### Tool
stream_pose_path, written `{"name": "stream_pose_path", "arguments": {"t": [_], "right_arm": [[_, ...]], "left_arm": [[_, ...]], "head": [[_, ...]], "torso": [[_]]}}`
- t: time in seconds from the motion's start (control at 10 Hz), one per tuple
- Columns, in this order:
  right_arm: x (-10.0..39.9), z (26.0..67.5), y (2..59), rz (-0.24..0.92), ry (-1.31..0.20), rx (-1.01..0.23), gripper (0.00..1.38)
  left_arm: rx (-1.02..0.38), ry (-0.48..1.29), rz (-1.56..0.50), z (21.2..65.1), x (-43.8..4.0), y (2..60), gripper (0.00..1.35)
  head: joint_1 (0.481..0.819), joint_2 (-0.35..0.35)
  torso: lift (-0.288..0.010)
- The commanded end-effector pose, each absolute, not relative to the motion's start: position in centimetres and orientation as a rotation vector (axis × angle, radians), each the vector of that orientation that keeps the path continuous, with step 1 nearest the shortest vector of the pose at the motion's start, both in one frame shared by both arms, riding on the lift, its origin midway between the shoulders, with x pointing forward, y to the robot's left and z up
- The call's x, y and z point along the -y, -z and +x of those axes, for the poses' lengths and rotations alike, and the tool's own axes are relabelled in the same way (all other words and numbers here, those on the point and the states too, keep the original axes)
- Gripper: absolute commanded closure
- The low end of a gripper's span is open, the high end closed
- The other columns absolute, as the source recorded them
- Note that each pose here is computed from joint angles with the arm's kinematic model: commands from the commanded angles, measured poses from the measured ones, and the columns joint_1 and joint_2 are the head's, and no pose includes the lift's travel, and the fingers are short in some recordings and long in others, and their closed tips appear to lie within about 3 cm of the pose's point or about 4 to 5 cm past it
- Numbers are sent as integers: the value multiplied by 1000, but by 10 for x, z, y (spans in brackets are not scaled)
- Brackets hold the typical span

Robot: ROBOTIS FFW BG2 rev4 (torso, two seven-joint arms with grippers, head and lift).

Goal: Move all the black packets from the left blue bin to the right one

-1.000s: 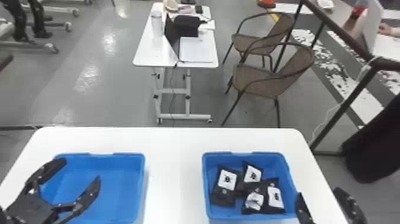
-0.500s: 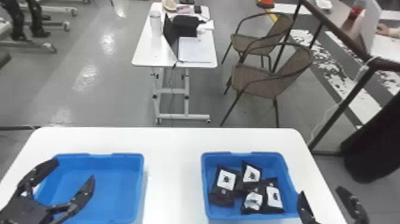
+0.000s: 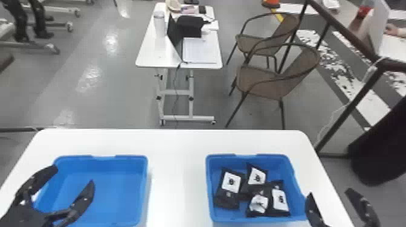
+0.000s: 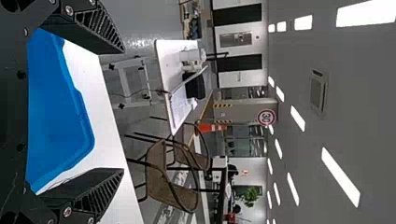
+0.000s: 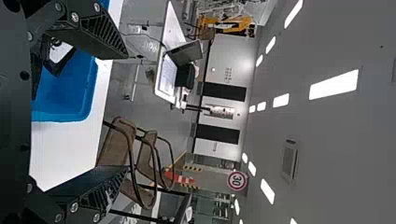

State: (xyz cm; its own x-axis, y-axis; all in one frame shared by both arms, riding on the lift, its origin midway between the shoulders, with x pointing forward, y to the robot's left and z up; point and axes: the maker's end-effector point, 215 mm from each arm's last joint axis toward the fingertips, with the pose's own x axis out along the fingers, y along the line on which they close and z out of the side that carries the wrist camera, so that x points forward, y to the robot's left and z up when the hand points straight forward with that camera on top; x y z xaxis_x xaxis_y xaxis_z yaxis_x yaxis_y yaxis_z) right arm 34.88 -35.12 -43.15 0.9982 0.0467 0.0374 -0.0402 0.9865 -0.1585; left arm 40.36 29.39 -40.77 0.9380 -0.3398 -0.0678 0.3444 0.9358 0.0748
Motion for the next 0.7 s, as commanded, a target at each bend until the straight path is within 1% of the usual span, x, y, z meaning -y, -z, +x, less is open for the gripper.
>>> {"name": "stream_pose_path", "arguments": {"t": [0.0,0.6], "right_arm": [[348,350,432,-148,-39,43,183],[348,348,437,-147,-38,33,183]], "left_arm": [[-56,349,82,404,-295,408,134],[-56,353,75,400,-297,410,134]], "head": [[695,-88],[695,-85]], "torso": [[0],[0]]}}
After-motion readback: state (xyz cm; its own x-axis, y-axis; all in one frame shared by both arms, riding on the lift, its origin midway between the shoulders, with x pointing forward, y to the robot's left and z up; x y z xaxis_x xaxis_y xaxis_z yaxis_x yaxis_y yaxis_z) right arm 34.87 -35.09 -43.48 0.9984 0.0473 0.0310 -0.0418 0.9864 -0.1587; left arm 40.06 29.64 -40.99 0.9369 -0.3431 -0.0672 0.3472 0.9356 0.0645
